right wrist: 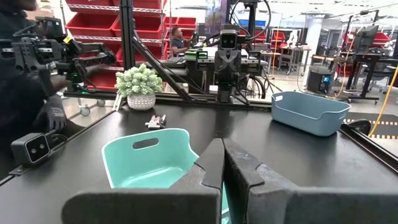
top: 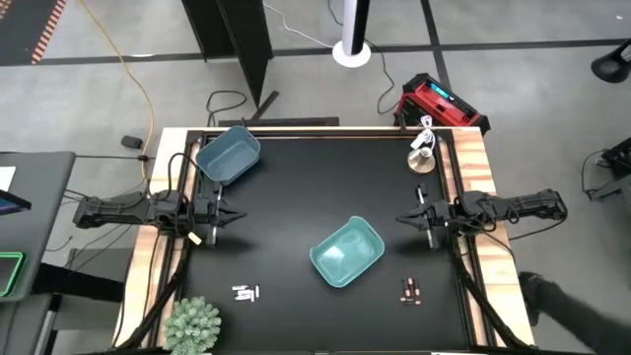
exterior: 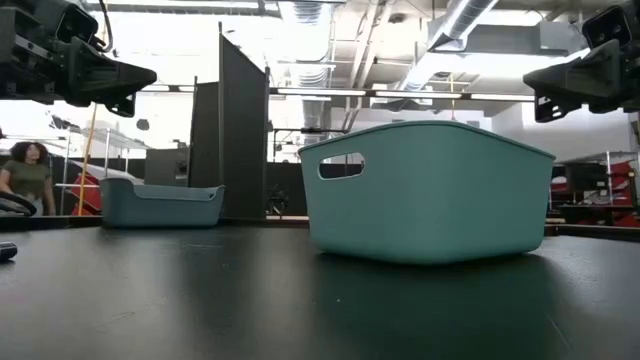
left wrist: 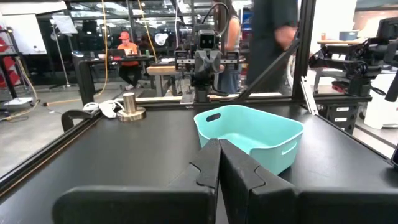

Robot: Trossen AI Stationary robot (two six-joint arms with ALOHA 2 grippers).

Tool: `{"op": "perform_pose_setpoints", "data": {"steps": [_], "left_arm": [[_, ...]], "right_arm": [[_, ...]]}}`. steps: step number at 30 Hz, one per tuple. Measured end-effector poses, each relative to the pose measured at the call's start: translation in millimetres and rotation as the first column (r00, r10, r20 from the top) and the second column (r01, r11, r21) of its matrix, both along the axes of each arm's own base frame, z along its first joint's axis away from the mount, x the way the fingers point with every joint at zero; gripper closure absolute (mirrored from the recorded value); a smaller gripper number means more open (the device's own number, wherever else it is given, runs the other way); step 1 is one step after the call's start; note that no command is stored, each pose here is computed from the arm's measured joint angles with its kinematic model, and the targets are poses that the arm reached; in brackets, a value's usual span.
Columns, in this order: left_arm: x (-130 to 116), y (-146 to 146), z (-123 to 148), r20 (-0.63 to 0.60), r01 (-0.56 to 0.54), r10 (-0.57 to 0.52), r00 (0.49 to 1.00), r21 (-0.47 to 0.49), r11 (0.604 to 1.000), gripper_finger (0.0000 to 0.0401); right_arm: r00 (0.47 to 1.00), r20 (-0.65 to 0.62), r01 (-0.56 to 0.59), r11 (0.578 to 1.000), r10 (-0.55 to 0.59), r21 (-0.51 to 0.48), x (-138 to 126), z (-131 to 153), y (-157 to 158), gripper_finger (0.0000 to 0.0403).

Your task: Sort batteries

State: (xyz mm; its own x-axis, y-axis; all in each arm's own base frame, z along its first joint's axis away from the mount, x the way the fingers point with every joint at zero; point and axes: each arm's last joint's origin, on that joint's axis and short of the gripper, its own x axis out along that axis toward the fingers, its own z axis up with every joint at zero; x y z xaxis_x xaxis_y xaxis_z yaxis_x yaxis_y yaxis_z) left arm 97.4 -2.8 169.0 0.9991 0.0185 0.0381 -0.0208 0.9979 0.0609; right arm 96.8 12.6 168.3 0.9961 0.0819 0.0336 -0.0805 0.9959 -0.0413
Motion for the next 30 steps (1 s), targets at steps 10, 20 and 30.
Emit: {"op": "perform_pose_setpoints", "data": {"steps": [10, 20, 30], "left_arm": [[0.0, 0.0, 0.0, 0.000, 0.000, 0.000, 1.000, 0.000, 1.000, 0.0397], [0.0, 0.0, 0.0, 0.000, 0.000, 0.000, 1.000, 0.000, 1.000, 0.0397], [0.0, 0.0, 0.1, 0.001, 0.000, 0.000, 1.000, 0.000, 1.000, 0.0397]], "right_arm": [[1.000, -0.001, 0.000, 1.000, 0.000, 0.000, 0.0, 0.0, 0.0, 0.0376], [1.000, 0.000, 0.000, 1.000, 0.000, 0.000, 0.0, 0.0, 0.0, 0.0376], [0.996, 0.080, 0.045, 0.992, -0.036, -0.118, -0.3, 6.7, -2.4, 0.0376]]}}
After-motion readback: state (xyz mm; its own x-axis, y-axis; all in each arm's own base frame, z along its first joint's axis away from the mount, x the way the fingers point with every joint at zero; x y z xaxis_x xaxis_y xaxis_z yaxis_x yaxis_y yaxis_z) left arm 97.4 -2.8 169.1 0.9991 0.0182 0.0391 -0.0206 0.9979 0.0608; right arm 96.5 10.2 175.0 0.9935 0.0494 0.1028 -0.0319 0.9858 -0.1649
